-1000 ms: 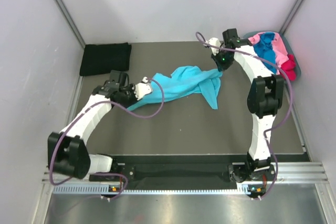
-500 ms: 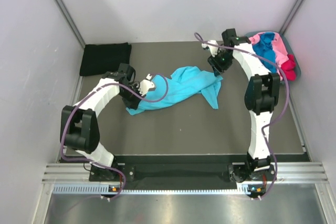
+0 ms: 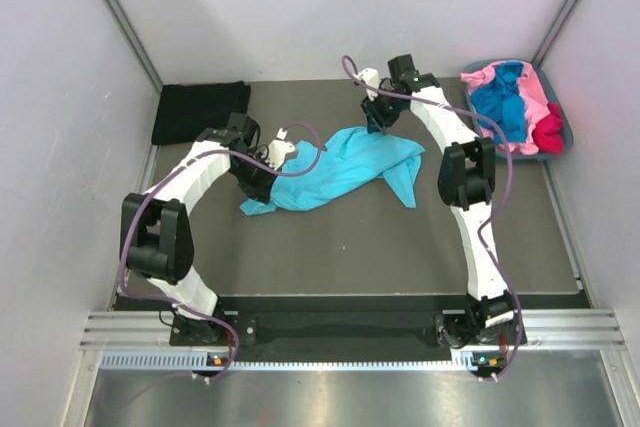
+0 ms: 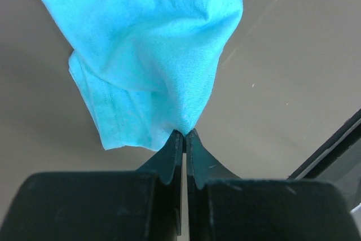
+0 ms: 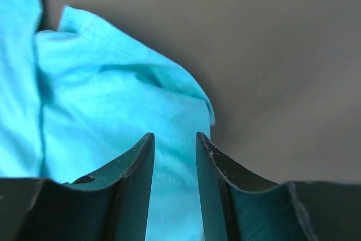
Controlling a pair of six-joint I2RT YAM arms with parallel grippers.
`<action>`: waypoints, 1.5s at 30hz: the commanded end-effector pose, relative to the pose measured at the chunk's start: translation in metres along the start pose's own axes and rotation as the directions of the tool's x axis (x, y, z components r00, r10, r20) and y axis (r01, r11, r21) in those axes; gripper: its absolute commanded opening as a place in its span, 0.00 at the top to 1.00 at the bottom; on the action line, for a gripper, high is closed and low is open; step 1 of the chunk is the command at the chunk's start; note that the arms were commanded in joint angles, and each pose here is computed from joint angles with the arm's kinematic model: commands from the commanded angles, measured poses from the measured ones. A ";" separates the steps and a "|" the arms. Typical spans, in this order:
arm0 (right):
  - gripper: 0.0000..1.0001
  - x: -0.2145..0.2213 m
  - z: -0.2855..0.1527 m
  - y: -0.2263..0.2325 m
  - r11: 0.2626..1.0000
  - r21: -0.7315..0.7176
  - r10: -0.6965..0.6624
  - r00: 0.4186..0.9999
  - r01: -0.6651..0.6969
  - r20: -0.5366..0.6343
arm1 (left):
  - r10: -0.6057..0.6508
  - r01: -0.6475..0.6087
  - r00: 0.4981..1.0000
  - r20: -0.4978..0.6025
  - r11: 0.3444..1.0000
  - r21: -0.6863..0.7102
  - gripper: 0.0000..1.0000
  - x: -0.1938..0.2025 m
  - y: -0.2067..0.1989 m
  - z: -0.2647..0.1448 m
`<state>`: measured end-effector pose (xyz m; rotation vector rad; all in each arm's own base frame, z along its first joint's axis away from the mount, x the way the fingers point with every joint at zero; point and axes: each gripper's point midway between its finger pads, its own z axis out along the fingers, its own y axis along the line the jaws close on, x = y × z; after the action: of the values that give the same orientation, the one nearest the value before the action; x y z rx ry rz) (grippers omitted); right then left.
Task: Fold and stack the t-shirts
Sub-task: Flatten the tshirt out
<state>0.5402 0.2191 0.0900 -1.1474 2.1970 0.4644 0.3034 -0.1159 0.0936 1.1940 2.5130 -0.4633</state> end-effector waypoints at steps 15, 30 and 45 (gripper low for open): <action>0.58 -0.060 0.010 -0.020 0.996 0.050 0.064 0.974 -0.077 0.217 | -0.057 0.055 0.997 0.048 0.997 0.047 1.00 -0.024 0.001 0.002; 0.53 -0.044 0.040 -0.007 0.996 0.042 0.070 0.985 -0.078 0.155 | -0.066 0.063 0.995 0.070 0.997 0.036 1.00 -0.039 0.012 0.006; 0.58 -0.029 0.061 0.020 0.995 0.006 0.096 0.991 -0.097 0.090 | -0.071 0.068 0.994 0.079 0.997 0.037 1.00 -0.042 0.012 0.008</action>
<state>0.5579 0.2775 0.0700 -1.0036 2.1795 0.5302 0.3307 -0.1326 0.0900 1.0911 2.5537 -0.5425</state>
